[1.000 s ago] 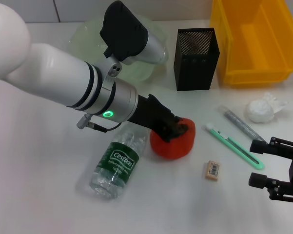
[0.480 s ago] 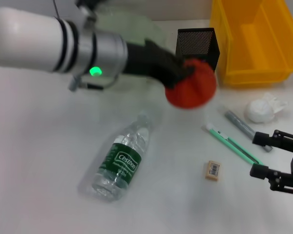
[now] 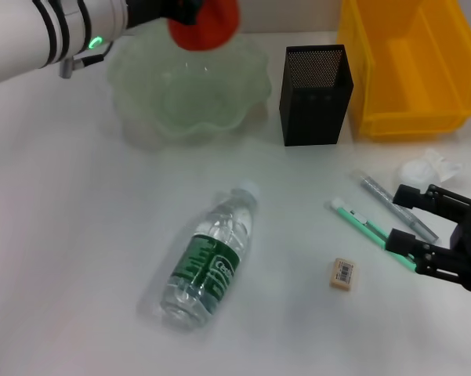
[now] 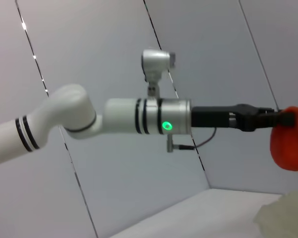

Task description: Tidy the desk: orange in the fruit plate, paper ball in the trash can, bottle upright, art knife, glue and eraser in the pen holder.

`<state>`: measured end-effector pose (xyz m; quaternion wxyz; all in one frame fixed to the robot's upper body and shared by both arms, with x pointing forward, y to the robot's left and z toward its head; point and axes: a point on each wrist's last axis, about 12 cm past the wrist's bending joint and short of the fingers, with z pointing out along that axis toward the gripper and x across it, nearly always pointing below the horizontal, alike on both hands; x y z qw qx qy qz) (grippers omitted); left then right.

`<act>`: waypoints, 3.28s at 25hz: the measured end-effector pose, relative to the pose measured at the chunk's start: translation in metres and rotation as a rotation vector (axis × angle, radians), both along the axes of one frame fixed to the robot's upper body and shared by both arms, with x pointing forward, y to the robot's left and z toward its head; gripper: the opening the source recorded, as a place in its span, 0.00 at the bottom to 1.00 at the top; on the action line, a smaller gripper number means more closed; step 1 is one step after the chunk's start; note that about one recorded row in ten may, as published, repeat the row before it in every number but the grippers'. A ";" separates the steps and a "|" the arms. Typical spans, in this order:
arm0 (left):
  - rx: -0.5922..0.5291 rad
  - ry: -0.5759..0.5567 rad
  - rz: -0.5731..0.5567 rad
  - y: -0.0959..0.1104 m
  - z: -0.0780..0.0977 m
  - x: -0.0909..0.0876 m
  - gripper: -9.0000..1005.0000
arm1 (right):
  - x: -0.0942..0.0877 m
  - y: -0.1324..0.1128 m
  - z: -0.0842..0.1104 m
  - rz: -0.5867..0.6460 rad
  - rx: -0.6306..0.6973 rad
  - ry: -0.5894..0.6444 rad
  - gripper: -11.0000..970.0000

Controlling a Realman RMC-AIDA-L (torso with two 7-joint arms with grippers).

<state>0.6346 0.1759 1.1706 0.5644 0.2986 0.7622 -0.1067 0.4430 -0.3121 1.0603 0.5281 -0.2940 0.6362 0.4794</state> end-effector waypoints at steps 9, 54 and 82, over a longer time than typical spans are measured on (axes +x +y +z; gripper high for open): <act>-0.033 -0.013 0.098 0.008 -0.012 0.008 0.35 | 0.004 0.009 -0.001 0.008 0.017 0.003 0.76; -0.377 0.263 -0.712 0.077 -0.063 -0.109 0.86 | 0.128 0.003 0.114 -0.324 -0.859 0.564 0.76; -0.377 0.283 -0.674 0.073 -0.071 -0.108 0.86 | 0.158 0.042 0.074 -0.239 -0.987 0.595 0.54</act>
